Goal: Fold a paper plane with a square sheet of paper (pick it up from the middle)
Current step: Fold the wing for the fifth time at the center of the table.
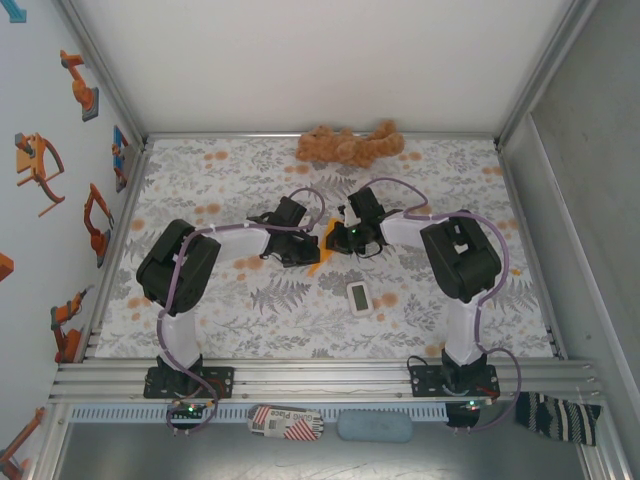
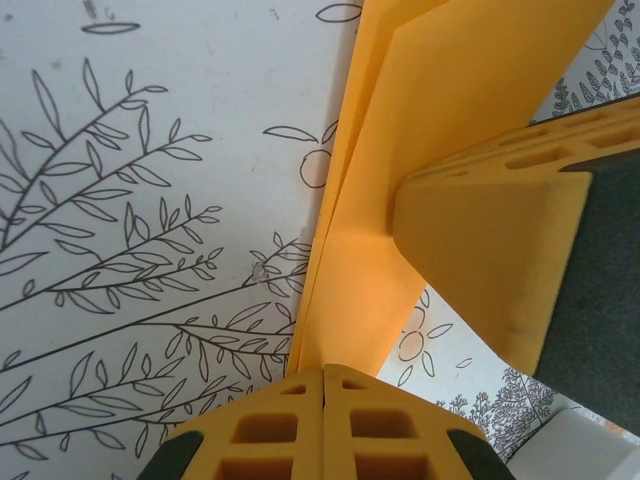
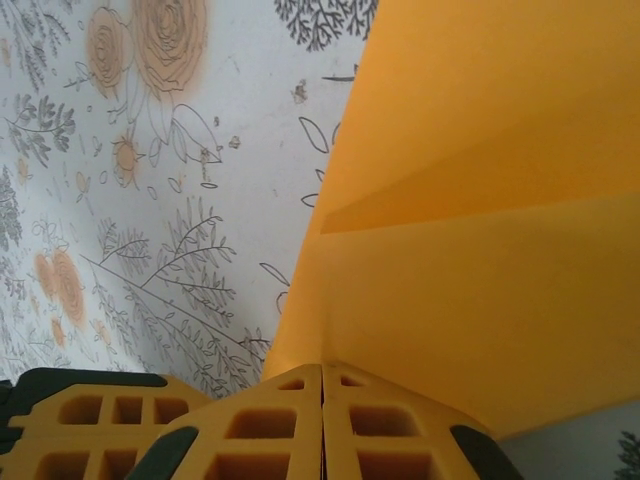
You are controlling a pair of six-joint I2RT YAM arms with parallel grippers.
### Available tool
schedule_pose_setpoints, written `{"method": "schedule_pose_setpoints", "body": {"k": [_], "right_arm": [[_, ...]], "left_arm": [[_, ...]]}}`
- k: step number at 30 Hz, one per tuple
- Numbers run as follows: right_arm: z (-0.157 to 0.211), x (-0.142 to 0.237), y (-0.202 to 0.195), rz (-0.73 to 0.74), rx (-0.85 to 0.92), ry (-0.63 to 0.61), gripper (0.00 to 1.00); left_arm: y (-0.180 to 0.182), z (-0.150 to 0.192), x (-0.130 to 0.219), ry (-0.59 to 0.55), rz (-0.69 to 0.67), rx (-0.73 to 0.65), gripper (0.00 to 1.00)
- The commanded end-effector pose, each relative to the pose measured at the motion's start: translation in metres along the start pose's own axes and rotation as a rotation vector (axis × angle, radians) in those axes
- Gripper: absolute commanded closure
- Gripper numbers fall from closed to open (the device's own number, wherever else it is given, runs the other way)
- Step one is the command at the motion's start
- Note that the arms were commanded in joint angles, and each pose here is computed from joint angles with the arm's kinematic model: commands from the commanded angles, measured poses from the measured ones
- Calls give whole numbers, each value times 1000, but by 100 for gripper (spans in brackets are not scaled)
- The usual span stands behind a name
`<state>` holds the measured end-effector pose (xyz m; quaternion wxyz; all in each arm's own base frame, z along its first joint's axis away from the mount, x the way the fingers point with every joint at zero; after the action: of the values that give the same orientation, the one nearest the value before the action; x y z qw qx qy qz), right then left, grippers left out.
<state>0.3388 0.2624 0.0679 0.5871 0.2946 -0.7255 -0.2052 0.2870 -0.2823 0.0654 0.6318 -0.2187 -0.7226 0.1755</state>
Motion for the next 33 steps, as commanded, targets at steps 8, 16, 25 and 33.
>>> {"method": "schedule_pose_setpoints", "body": {"k": [8, 16, 25, 33], "right_arm": [[-22, 11, -5, 95, 58, -34, 94], [-26, 8, -19, 172, 68, 7, 94], [-20, 1, -34, 201, 49, 56, 94], [-9, 3, -31, 135, 60, 65, 96]], "left_arm": [[26, 21, -9, 81, -110, 31, 99], [26, 20, -9, 82, -111, 35, 99], [18, 16, 2, 64, -112, 25, 98], [-20, -14, 36, -122, 6, 26, 92]]}}
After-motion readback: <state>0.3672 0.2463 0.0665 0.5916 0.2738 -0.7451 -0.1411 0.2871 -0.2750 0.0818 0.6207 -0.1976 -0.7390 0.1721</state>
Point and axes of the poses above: each hand's point on the last joint's axis, 136 mm out from that joint toward the fingers, its own x axis back along the fingers, its own y axis along the line the jaws close on, z = x × y, the point moved 6 cm from there along x, back along the fingers, and after that the axes turned 5 degrees about x, right-handed, at the moved point
